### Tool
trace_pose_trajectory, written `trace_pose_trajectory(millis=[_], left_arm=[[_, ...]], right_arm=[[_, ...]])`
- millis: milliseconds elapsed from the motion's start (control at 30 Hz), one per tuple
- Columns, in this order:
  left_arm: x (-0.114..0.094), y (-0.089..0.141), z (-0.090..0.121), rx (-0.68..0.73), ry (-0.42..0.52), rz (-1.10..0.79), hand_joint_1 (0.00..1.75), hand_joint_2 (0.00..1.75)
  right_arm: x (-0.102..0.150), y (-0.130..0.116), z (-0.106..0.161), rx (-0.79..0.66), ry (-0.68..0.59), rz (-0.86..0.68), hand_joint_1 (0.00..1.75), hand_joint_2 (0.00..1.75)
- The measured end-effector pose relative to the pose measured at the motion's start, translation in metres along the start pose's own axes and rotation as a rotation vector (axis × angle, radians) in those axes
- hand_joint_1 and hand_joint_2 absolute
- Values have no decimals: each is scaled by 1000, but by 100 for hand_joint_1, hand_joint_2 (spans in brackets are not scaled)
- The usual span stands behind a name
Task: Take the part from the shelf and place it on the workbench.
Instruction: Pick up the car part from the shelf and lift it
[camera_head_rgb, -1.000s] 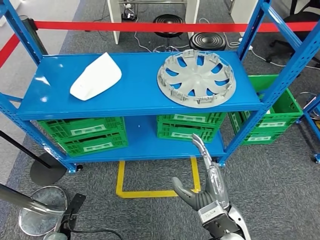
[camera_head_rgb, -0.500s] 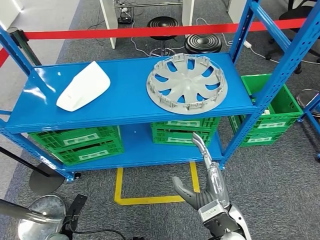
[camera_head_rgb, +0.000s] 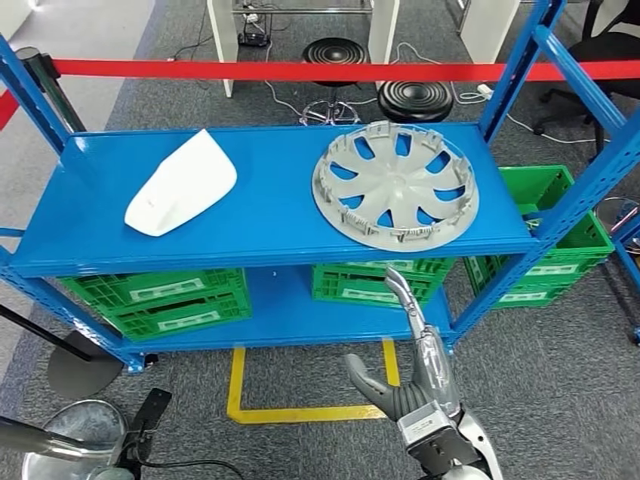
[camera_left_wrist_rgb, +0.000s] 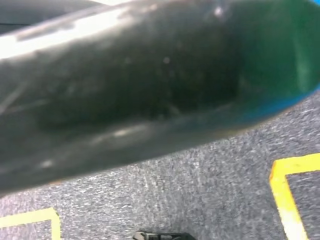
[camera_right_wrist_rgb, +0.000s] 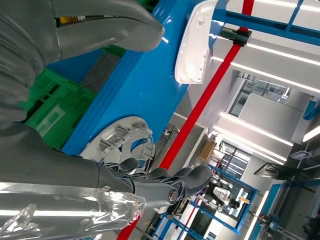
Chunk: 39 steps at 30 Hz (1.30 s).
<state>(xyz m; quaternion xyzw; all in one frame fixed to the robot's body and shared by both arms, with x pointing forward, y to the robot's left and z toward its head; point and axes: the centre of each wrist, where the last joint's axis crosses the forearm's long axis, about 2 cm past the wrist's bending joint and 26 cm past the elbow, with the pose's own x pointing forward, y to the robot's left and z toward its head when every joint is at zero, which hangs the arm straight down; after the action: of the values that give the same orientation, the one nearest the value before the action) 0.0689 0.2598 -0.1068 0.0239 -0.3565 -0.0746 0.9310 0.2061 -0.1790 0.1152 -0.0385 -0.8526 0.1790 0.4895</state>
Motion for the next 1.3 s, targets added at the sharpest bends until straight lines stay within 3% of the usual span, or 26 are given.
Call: trace_pose_trajectory(millis=[1300], left_arm=[[1,0,-1,-9,-4,-11,0,0]], right_arm=[[-1,-2,1,-2,4,4,0,175]])
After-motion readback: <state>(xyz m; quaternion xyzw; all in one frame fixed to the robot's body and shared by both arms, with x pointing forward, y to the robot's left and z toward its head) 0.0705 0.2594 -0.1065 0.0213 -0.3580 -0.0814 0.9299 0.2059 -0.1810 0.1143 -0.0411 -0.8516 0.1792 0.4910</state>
